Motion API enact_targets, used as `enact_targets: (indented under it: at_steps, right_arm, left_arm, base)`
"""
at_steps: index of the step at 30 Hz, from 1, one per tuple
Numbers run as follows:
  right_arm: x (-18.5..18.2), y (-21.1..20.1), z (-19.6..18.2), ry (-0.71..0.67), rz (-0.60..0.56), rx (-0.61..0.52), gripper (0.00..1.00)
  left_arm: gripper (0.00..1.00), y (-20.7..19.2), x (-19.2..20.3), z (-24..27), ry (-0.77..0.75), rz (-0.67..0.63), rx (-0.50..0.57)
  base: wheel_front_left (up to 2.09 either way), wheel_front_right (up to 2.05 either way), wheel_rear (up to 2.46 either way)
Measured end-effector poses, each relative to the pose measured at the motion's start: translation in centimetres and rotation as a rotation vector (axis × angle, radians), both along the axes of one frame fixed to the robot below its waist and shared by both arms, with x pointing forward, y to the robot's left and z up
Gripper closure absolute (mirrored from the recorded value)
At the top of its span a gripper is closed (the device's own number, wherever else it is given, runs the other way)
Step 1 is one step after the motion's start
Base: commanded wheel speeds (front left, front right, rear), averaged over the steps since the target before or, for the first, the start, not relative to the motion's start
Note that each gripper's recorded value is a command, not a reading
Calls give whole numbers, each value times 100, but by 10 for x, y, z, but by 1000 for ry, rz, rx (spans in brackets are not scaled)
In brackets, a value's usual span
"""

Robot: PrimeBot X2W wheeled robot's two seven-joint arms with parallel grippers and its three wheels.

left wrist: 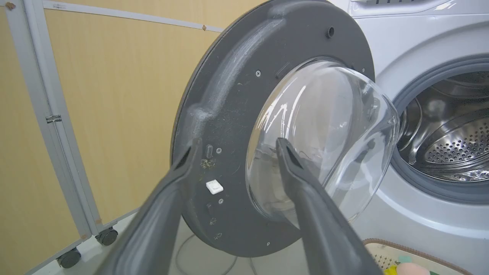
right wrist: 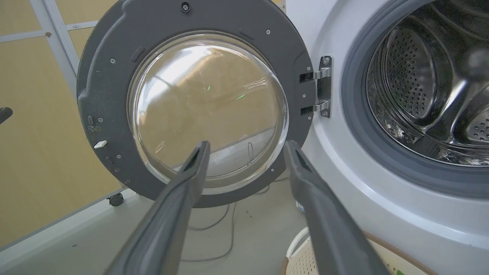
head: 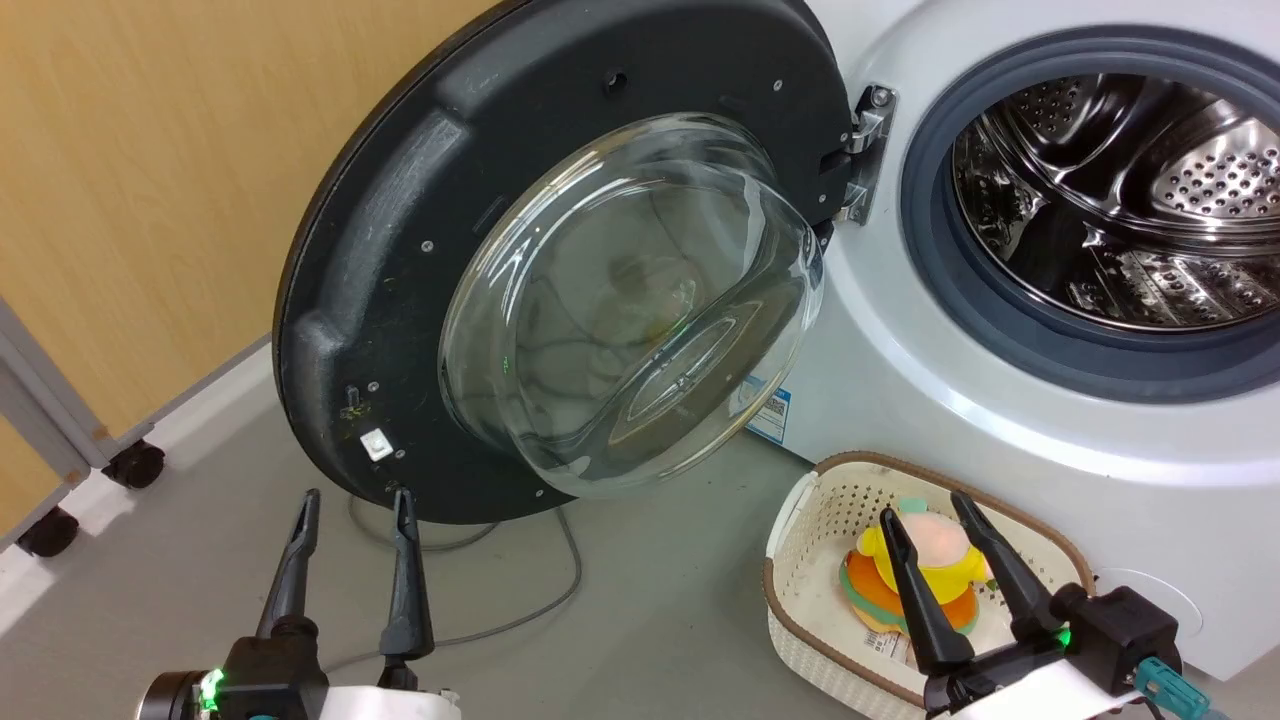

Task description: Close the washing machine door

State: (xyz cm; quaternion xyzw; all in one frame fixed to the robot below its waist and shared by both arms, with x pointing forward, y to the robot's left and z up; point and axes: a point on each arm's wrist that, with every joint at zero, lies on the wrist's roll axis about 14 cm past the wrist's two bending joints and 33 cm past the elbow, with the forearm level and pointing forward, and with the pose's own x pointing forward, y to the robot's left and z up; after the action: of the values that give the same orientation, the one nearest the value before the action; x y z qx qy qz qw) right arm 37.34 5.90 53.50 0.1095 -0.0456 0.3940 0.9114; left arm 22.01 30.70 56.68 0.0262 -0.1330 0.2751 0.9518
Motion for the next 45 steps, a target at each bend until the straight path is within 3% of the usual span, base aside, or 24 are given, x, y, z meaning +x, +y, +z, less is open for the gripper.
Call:
enact_targets:
  at_steps: [2,3,4,13,20,25,27,30,36,41,42,43,45]
  right_arm:
    - [0,0,0,0,1,1,0]
    - [0,0,-1,1,1,1,0]
    - [0,0,-1,2,1,1,0]
    - [2,0,-7,20,1,2,0]
    - [14,-8,-18,47,-25,2,0]
    - [18,-14,-25,61,-40,-1,0]
    - [22,-20,-28,71,-59,0,0]
    - [27,-27,-34,82,-78,-3,0]
    - [36,-37,-42,95,-104,-11,0]
    - [40,-42,-45,98,-115,-13,0]
    - [40,-42,-45,98,-115,-13,0]
    - [40,-42,-46,100,-117,-13,0]
    - [40,-43,-46,101,-119,-14,0]
  left_arm:
    - [2,0,0,0,1,0,0]
    - [81,-1,1,0,2,-5,1]
    - [100,-2,1,-1,4,-11,1]
    - [100,19,-4,18,-60,11,-2]
    - [100,70,7,72,-215,39,30]
    - [100,113,12,89,-186,100,51]
    - [100,130,20,94,-217,110,-26]
    - [100,158,39,80,-248,107,-292]
    - [100,189,59,42,-268,105,-692]
    - [100,182,82,10,-263,39,-986]
    - [100,182,82,10,-263,39,-986]
    - [100,170,91,-3,-221,-23,-1090]
    - [100,160,98,-10,-183,-85,-1153]
  base:
    - [0,0,0]
    - [0,0,0]
    - [0,0,0]
    - [0,0,0]
    - [0,0,0]
    - [0,0,0]
    - [0,0,0]
    - [0,0,0]
    - [0,0,0]
    - [0,0,0]
    - [0,0,0]
    - [0,0,0]
    - [0,0,0]
